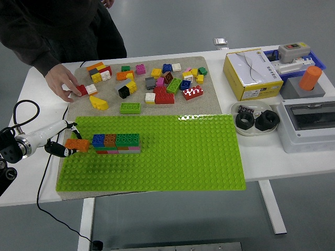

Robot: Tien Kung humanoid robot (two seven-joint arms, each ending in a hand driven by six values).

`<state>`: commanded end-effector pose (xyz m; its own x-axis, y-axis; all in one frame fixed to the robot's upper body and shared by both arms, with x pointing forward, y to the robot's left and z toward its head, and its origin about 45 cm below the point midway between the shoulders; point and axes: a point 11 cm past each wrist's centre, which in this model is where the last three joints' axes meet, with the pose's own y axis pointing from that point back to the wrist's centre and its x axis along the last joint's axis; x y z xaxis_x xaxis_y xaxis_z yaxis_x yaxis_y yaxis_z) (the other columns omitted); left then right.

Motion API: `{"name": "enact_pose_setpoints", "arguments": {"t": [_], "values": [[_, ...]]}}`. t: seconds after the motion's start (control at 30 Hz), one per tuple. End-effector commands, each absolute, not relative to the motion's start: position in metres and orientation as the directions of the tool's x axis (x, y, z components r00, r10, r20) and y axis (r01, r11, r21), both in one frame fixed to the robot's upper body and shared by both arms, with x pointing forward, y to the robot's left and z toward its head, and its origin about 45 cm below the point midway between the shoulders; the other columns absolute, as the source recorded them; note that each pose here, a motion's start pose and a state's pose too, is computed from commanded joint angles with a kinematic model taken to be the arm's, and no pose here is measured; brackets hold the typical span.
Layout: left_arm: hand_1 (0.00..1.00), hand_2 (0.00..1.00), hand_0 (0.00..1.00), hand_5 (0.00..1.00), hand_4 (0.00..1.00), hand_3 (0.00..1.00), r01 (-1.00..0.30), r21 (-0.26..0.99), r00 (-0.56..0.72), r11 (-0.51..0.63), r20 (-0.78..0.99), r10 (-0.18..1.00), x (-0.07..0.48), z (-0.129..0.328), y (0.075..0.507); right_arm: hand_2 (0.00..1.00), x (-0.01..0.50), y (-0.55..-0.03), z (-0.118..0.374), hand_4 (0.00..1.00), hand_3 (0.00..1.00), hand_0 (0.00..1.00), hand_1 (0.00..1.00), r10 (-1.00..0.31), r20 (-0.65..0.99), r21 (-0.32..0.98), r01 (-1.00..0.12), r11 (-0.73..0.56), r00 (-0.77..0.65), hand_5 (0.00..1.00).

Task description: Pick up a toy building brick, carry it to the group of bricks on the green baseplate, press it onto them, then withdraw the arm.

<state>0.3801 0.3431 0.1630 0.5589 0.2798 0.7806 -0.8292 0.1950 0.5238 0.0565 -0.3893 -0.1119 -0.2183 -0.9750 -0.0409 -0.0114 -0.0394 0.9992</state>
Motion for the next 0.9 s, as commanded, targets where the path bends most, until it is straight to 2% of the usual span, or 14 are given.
{"name": "enact_pose_setpoints", "arguments": {"t": [0.57, 0.6, 0.9], "values": [[0.953, 0.914, 0.994, 0.002, 0.658, 0.552, -0.824, 0.532, 0.566, 0.193, 0.774, 0.283, 0.3777, 0.1589, 0.3442, 0.770, 0.0565, -0.3891, -0.1120, 0.717, 0.965, 0.713, 0.697, -0.975, -0.041, 0.999, -0.013, -0.039, -0.219, 0.998], [0.950, 0.919, 0.992, 0.002, 0.684, 0.587, -0.824, 0.533, 0.567, 0.192, 0.774, 0.283, 0.3776, 0.1587, 0.3444, 0.770, 0.0564, -0.3891, -0.1120, 0.718, 0.965, 0.712, 0.697, -0.975, -0.041, 0.999, -0.014, -0.039, -0.219, 0.998], [0.953, 0.922, 0.990, 0.002, 0.703, 0.611, -0.820, 0.542, 0.573, 0.187, 0.770, 0.280, 0.3763, 0.1558, 0.3449, 0.769, 0.0564, -0.3891, -0.1121, 0.722, 0.962, 0.711, 0.697, -0.975, -0.040, 0.999, -0.015, -0.038, -0.220, 0.998]]}}
